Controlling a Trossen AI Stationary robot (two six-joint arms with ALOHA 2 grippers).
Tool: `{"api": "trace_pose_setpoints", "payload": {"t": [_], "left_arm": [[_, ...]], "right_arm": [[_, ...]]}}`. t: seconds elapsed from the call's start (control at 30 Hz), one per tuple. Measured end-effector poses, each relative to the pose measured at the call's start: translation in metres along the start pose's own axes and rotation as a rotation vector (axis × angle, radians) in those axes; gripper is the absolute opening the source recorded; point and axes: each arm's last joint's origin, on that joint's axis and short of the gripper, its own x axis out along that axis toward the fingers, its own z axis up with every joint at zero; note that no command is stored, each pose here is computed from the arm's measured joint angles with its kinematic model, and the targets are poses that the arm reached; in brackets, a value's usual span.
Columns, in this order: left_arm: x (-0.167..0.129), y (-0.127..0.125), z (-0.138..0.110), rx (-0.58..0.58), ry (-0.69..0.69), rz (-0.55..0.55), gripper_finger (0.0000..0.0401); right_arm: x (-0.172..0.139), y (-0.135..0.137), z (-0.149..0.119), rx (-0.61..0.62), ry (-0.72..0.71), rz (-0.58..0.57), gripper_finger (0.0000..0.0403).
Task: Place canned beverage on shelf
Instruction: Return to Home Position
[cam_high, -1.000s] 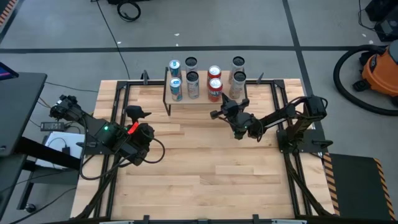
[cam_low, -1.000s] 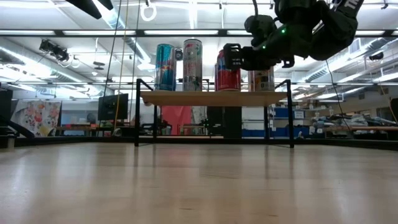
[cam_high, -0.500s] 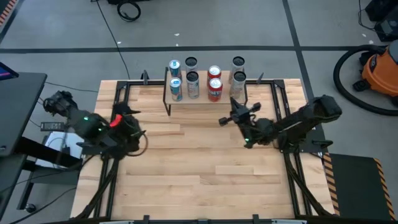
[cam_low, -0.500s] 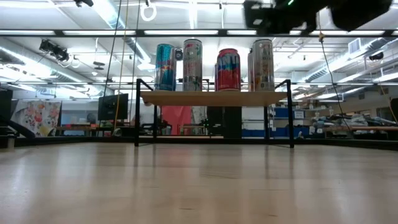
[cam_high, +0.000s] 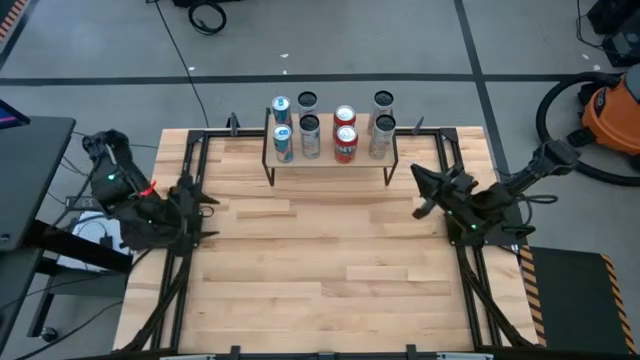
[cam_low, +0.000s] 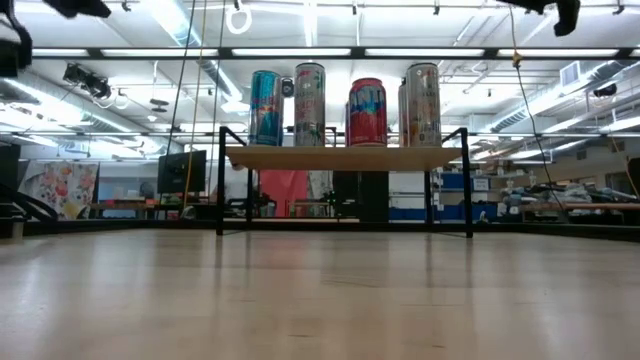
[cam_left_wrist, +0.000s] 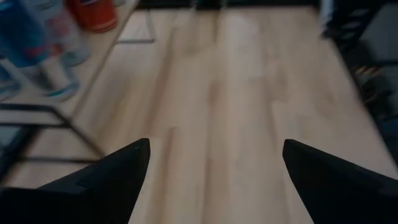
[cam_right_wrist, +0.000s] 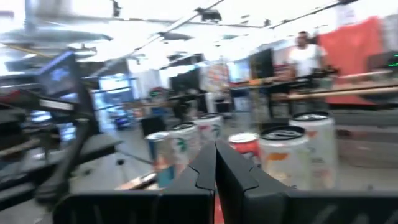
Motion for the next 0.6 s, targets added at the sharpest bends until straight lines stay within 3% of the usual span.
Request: {"api": "trace_pose_setpoints", "payload": {"t": [0.17, 0.33, 0.6], "left_arm": [[0.017, -0.004, -0.034, -0.001, -0.107, -0.125, 0.0378], [0.036, -0.014, -0.064, 0.009, -0.192, -0.254, 0.0378], [0.050, -0.036, -0.086, 0.162, -0.379, -0.577, 0.0378]], "right_arm": [[-0.017, -0.002, -0.003, -0.020, 0.014, 0.151, 0.0010], [-0.036, -0.002, -0.018, -0.051, -0.049, 0.435, 0.0010], [-0.058, -0.013, -0.059, 0.022, -0.077, 0.809, 0.0010]]}}
